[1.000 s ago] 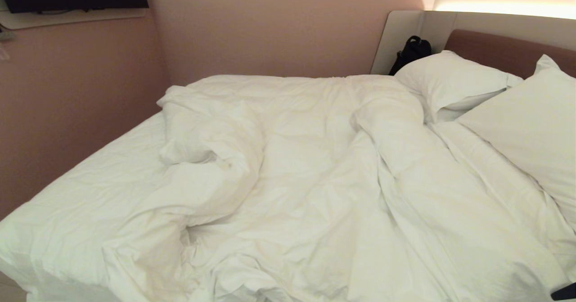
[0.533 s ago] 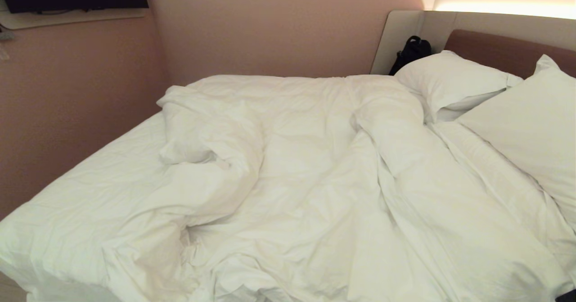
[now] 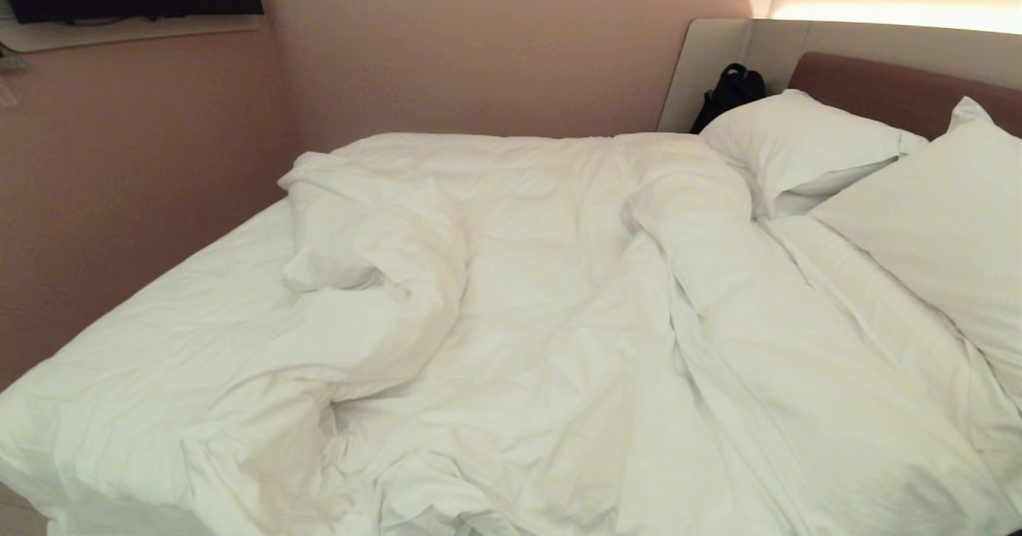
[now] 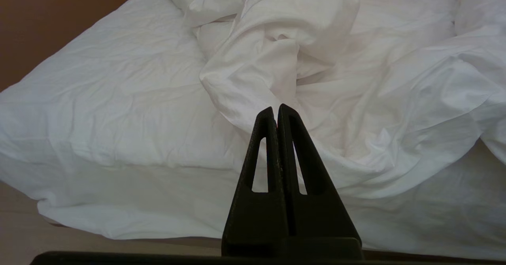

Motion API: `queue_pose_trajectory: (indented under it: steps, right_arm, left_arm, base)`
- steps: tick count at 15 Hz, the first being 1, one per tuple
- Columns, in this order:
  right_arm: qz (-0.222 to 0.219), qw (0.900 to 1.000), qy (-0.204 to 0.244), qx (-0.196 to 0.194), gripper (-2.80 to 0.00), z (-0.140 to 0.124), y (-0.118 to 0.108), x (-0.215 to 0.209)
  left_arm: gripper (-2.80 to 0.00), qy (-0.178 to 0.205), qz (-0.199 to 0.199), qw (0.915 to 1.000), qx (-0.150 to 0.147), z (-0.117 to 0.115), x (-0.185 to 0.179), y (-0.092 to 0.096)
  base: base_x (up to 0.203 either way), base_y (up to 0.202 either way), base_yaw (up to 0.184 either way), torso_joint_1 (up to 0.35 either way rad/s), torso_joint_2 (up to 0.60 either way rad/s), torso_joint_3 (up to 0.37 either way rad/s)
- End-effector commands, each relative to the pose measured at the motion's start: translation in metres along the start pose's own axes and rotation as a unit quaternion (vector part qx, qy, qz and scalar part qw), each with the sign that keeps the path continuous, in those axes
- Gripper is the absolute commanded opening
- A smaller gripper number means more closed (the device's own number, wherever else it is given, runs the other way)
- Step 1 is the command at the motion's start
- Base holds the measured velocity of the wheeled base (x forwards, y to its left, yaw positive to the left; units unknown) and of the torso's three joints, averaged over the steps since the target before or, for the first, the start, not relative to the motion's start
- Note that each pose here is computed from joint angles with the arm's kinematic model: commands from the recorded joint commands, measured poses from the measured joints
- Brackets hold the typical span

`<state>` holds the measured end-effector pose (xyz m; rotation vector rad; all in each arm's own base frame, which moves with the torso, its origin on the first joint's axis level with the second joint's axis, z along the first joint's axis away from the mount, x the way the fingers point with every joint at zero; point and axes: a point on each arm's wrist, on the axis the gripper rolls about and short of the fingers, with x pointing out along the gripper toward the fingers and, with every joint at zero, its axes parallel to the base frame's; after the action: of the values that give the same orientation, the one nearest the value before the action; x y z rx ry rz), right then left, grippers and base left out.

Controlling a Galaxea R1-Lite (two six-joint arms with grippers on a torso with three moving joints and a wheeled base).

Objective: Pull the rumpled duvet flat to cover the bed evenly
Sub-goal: Flatten the corners of the folded blanket

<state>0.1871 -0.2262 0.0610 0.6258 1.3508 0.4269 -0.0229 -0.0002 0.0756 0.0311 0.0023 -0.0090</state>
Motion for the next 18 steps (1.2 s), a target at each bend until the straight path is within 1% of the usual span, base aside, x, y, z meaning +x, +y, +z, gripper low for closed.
queue_pose_trajectory:
  steps: [1, 3, 5, 8, 11, 14, 18]
  right_arm:
    - [0.019, 1.0, 0.008, 0.018, -2.8, -0.011, 0.01, -0.003]
    - [0.028, 0.999, 0.002, 0.042, -2.8, -0.031, 0.018, -0.008]
    - [0.028, 0.997, -0.011, 0.068, -2.8, -0.051, 0.02, -0.014]
    - [0.019, 0.995, -0.017, 0.101, -2.8, -0.073, 0.01, -0.021]
    - [0.012, 0.992, -0.036, 0.119, -2.8, -0.084, 0.003, -0.029]
    - [0.008, 0.991, -0.04, 0.13, -2.8, -0.09, 0.0, -0.032]
    - [0.003, 0.99, -0.047, 0.13, -2.8, -0.09, -0.001, -0.035]
  left_arm:
    - [-2.8, 0.0, 0.0, 1.0, 0.0, 0.0, 0.0, 0.0]
    - [-2.8, 0.0, 0.0, 1.0, 0.0, 0.0, 0.0, 0.0]
    - [-2.8, 0.0, 0.0, 1.0, 0.0, 0.0, 0.0, 0.0]
    - [-2.8, 0.0, 0.0, 1.0, 0.0, 0.0, 0.0, 0.0]
    - [-2.8, 0.0, 0.0, 1.0, 0.0, 0.0, 0.0, 0.0]
    - [-2.8, 0.0, 0.0, 1.0, 0.0, 0.0, 0.0, 0.0]
    - [-2.8, 0.0, 0.0, 1.0, 0.0, 0.0, 0.0, 0.0]
  base:
    - [0.0, 0.0, 0.0, 0.0, 0.0, 0.0]
    - [0.0, 0.0, 0.0, 0.0, 0.0, 0.0]
    - [0.0, 0.0, 0.0, 0.0, 0.0, 0.0]
    - [0.0, 0.0, 0.0, 0.0, 0.0, 0.0]
    - [0.0, 0.0, 0.0, 0.0, 0.0, 0.0]
    - [0.0, 0.0, 0.0, 0.0, 0.0, 0.0]
    - [0.0, 0.0, 0.0, 0.0, 0.0, 0.0]
